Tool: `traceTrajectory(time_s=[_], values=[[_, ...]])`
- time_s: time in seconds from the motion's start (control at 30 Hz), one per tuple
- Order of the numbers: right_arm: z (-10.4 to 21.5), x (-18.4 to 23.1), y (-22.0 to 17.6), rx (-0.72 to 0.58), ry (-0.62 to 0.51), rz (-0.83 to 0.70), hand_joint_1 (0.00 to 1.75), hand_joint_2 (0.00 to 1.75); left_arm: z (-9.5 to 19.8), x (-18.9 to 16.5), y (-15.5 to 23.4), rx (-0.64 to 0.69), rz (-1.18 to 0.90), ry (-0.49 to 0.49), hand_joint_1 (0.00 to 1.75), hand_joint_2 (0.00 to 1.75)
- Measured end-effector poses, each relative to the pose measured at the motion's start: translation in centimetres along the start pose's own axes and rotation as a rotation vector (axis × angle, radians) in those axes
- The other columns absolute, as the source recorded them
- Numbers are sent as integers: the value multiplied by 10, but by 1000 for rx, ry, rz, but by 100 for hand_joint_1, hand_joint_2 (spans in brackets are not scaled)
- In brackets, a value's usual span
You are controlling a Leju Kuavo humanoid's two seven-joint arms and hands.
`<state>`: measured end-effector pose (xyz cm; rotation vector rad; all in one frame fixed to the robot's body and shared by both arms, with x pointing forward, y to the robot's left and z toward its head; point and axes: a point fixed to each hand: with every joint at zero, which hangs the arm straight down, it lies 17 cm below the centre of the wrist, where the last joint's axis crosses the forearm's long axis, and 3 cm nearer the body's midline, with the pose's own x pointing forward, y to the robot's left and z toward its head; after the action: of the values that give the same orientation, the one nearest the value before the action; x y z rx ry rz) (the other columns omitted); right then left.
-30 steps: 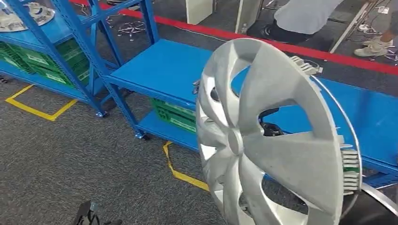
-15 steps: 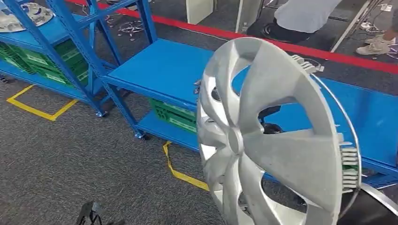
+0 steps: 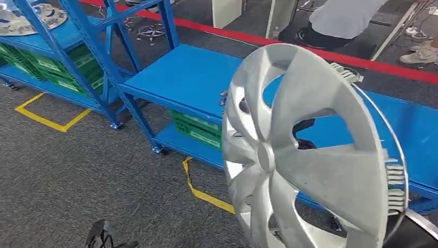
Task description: Take the parts from the cabinet and place them on the table.
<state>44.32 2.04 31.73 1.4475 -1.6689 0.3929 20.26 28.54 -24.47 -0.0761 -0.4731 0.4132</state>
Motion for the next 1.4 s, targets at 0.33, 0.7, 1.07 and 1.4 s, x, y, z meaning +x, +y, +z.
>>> traceTrajectory(time_s=[0.33,0.7,1.07,1.4], values=[[-1,3,-1,0,-6,6,175,175,-1,5,-3,-9,-4,-7,0,175],[-2,4,-1,-5,-8,11,175,175,-1,7,-3,-9,-7,-11,0,175],[0,6,-4,-12,-11,14,175,175,-1,5,-5,-13,-8,-7,0,175],[2,5,-3,-8,-11,8,175,175,0,2,-4,-12,-5,-2,0,175]])
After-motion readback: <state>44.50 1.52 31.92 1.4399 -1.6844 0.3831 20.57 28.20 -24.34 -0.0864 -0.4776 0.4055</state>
